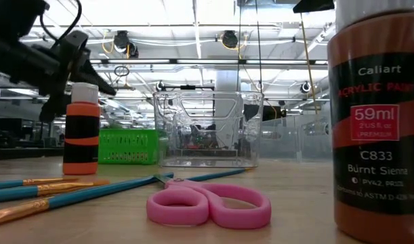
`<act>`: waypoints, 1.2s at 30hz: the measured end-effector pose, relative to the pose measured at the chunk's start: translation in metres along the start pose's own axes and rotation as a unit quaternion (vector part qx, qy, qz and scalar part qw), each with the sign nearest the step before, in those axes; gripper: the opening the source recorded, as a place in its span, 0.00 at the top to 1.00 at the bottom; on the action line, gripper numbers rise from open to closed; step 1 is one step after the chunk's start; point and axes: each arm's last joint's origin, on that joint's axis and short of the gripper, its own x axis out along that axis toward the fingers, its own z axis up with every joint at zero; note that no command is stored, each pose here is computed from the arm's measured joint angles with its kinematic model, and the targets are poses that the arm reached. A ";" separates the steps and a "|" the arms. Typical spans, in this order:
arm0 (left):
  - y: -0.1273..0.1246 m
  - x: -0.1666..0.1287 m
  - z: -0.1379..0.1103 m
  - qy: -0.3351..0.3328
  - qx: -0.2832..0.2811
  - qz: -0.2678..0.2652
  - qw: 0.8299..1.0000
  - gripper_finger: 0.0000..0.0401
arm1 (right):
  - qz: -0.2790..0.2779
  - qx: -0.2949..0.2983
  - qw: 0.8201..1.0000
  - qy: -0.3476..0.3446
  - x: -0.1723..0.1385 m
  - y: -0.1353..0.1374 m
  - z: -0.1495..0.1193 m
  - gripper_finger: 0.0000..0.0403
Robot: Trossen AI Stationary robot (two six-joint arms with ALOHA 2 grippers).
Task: Pick & Place Paint Supplies
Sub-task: Put the green scissors into the green bin, then put the pink scissors into the green bin
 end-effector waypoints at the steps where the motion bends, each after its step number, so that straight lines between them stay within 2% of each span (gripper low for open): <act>1: -0.003 0.000 0.003 -0.003 0.011 -0.002 1.000 0.37 | 0.000 0.000 1.000 0.000 0.000 0.000 0.000 0.72; 6: -0.011 0.004 0.017 -0.005 0.069 0.029 0.997 0.37 | 0.001 -0.002 1.000 0.000 -0.001 0.001 0.000 0.72; 12: -0.011 0.007 0.033 0.005 0.082 0.091 0.993 0.37 | 0.004 0.008 1.000 0.000 -0.002 0.002 -0.002 0.72; 19: -0.038 0.006 0.060 -0.013 0.116 0.046 0.992 0.37 | 0.004 0.012 1.000 0.001 -0.002 0.002 -0.003 0.72; 25: -0.064 -0.002 0.079 -0.033 0.178 0.007 0.983 0.37 | 0.010 0.006 1.000 -0.002 -0.001 0.005 -0.004 0.72; 28: -0.070 -0.004 0.082 -0.037 0.211 -0.003 0.977 0.37 | 0.051 -0.006 0.998 -0.021 -0.002 0.010 -0.006 0.72; 31: -0.070 -0.005 0.082 -0.038 0.236 -0.002 0.971 0.37 | 0.123 -0.007 0.991 -0.054 -0.003 0.016 -0.007 0.72; 36: -0.070 -0.005 0.082 -0.035 0.271 -0.001 0.962 0.37 | 0.268 -0.021 0.956 -0.114 -0.007 0.025 -0.008 0.72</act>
